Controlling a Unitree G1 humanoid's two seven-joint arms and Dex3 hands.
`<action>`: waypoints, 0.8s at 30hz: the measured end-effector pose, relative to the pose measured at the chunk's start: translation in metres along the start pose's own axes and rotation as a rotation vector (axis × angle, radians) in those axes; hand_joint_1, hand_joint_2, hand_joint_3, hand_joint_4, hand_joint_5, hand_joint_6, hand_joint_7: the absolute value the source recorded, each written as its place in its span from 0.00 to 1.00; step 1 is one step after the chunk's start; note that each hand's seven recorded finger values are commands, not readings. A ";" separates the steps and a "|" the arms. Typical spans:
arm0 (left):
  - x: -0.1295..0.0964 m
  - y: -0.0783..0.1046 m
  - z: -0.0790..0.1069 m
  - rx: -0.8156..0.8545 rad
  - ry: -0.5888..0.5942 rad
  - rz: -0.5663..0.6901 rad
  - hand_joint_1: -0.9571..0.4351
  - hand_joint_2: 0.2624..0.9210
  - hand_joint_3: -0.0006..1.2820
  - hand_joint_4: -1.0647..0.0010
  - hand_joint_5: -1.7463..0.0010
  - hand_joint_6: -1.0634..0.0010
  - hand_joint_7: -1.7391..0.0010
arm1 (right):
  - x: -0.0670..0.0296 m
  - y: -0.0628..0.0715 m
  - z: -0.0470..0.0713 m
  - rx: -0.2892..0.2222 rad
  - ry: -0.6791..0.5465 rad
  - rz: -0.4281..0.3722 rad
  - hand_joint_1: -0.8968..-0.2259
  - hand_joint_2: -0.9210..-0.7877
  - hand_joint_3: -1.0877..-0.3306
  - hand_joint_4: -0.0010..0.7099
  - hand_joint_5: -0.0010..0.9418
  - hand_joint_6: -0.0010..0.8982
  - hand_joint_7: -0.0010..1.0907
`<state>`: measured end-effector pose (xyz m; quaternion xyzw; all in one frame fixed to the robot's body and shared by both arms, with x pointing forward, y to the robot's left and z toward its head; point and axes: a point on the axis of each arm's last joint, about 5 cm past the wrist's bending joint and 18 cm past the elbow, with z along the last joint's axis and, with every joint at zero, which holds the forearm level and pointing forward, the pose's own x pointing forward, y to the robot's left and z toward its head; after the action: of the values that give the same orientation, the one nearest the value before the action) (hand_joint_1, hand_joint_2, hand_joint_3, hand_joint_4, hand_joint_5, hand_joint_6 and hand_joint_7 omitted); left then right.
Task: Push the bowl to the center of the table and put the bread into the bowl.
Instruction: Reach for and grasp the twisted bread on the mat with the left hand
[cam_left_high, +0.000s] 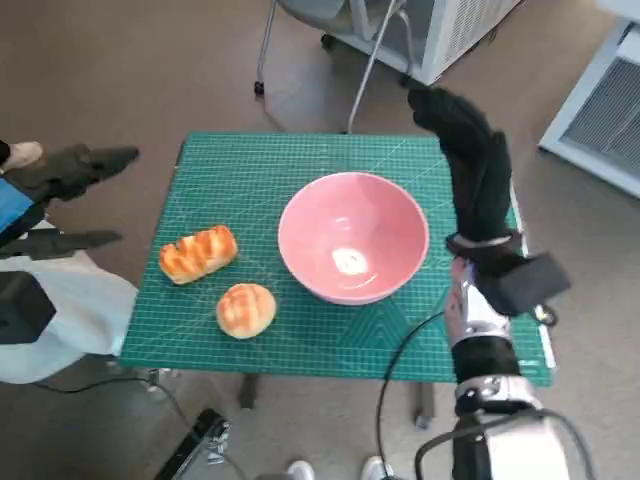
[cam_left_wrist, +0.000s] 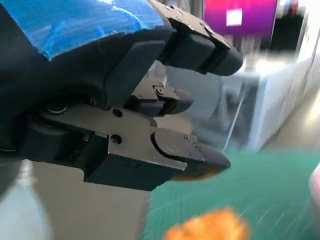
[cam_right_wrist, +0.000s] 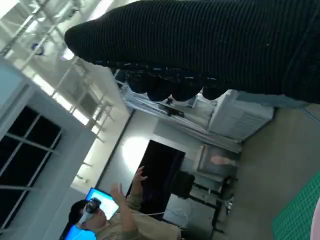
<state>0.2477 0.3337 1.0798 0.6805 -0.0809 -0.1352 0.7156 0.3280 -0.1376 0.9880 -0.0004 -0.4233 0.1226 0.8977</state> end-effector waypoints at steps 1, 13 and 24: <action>0.002 0.000 0.001 0.016 0.001 -0.025 0.78 0.92 0.00 0.77 1.00 0.69 0.96 | -0.0005 0.000 0.000 -0.002 -0.003 0.004 0.68 0.00 0.62 0.61 0.01 0.22 0.71; 0.021 0.003 0.013 0.134 0.071 -0.172 0.68 0.85 0.00 0.85 1.00 0.75 0.99 | -0.0013 0.004 0.002 -0.011 -0.019 0.036 0.64 0.00 0.63 0.60 0.01 0.21 0.72; 0.041 -0.013 0.029 -0.019 0.218 -0.164 0.48 0.88 0.01 0.87 1.00 0.78 1.00 | -0.0010 0.003 0.003 -0.019 -0.027 0.045 0.63 0.00 0.63 0.60 0.01 0.20 0.73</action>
<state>0.2767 0.2927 1.0660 0.6888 0.0546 -0.1194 0.7130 0.3246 -0.1351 0.9887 -0.0169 -0.4366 0.1388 0.8887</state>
